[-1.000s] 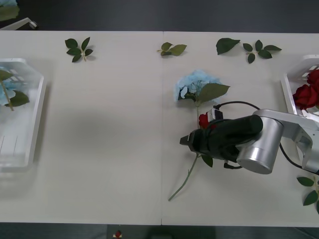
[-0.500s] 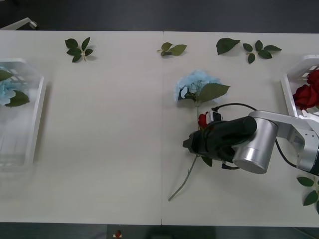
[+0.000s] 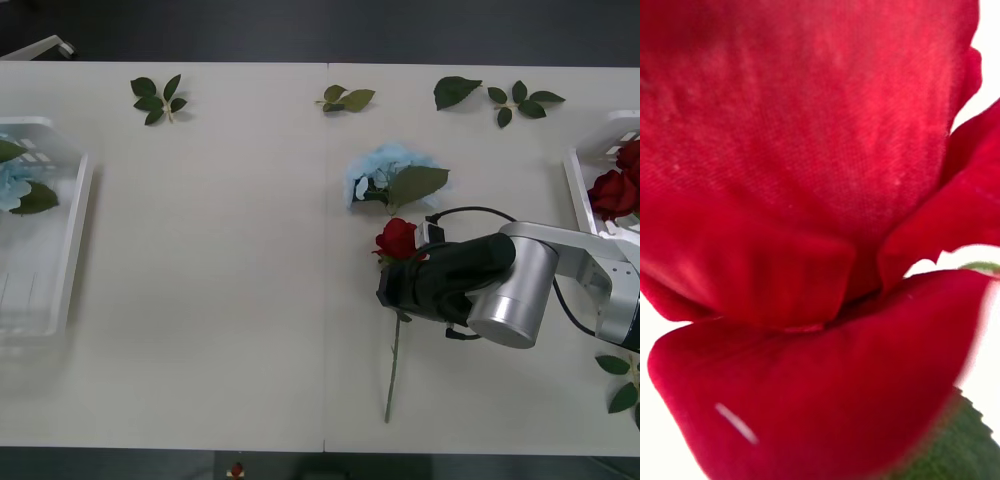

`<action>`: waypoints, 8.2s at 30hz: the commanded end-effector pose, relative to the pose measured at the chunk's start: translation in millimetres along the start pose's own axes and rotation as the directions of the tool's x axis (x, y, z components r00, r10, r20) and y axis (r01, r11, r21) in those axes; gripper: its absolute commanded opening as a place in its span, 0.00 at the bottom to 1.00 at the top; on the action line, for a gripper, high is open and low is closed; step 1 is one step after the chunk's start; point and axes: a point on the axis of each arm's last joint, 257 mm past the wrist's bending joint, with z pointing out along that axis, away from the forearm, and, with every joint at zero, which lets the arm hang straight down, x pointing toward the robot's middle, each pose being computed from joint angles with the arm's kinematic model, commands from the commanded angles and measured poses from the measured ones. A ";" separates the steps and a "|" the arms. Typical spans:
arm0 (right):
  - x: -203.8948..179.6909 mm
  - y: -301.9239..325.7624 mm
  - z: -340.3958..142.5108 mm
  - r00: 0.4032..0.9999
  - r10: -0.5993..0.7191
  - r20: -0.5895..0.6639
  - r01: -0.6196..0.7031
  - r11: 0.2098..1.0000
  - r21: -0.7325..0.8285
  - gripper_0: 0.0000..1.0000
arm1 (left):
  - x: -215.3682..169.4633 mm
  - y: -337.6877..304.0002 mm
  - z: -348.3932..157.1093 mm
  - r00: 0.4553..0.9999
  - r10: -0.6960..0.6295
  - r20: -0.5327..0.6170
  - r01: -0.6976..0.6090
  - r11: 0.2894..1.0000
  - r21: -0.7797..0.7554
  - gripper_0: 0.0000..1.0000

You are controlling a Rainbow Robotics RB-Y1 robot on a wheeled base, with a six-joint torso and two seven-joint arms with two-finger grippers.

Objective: Put the red flowers into the right box and the blue flowers into the left box

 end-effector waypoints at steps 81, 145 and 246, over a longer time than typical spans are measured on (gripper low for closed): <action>-278.5 -419.6 -299.7 0.973 -0.153 0.174 -0.017 0.703 0.711 1.00 | 6.8 -495.0 -139.0 0.938 0.108 0.329 -0.346 0.348 0.871 1.00; -163.3 71.8 -57.9 0.925 -0.378 -0.043 0.374 0.880 0.294 1.00 | 20.6 -483.6 -214.6 0.912 -0.114 0.395 -0.398 -0.007 0.917 1.00; -201.6 208.4 -163.1 0.651 -0.635 0.417 0.750 0.450 -0.485 0.00 | 19.9 -501.2 -223.2 0.916 -0.178 0.359 -0.370 -0.033 0.928 1.00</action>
